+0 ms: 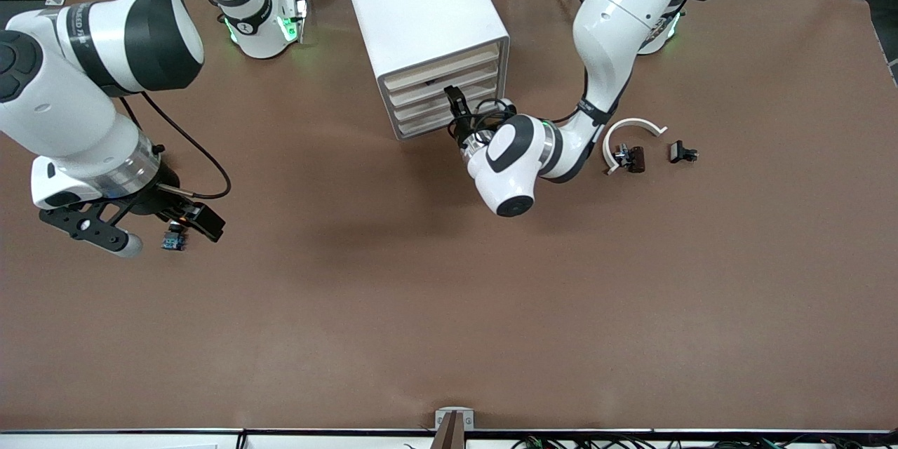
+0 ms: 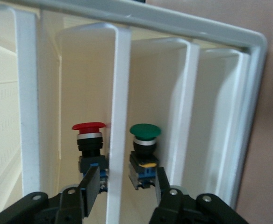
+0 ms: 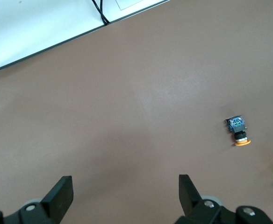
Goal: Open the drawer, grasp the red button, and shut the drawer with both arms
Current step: 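Grip the cabinet drawer with the left gripper and pull it open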
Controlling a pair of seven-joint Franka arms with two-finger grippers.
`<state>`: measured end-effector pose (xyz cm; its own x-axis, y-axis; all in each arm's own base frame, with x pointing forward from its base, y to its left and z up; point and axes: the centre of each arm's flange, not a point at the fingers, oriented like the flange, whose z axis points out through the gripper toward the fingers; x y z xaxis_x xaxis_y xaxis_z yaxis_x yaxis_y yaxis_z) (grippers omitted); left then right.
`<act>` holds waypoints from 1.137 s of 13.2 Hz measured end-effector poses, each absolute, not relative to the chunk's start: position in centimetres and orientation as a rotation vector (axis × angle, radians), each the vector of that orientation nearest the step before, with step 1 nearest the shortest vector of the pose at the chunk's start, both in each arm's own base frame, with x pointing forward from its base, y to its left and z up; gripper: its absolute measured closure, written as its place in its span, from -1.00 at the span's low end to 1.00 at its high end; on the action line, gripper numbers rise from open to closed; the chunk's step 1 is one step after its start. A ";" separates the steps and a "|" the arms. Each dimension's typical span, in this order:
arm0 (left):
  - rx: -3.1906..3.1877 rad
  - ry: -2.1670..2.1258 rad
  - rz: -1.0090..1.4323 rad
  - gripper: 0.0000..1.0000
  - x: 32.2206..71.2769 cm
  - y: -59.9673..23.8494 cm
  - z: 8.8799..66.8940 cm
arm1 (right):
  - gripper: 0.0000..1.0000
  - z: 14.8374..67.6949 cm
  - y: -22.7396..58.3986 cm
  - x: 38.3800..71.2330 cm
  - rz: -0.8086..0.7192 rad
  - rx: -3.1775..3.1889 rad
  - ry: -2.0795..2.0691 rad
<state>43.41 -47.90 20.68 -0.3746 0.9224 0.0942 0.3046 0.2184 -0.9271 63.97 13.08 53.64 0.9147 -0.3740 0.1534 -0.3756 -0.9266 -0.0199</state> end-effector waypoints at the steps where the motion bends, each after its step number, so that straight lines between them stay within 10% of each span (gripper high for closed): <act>1: -1.133 -1.805 1.155 -0.08 43.2 -48.1 20.7 | -1.00 53.6 13.1 64.0 0.241 3.064 -0.600; 6: -1.143 -1.776 1.139 0.66 41.7 -49.1 20.6 | -1.00 52.8 13.1 63.7 0.169 3.049 -0.598; 15: -1.099 -1.861 1.201 0.72 46.8 -44.9 20.8 | -1.00 52.5 24.3 59.5 0.086 2.987 -0.809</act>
<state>46.82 -44.93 20.80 -0.4319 0.8982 0.0818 0.2959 0.2267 -0.9279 59.53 24.28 52.47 0.8619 -0.5028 0.0655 -0.5054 -0.8624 0.0292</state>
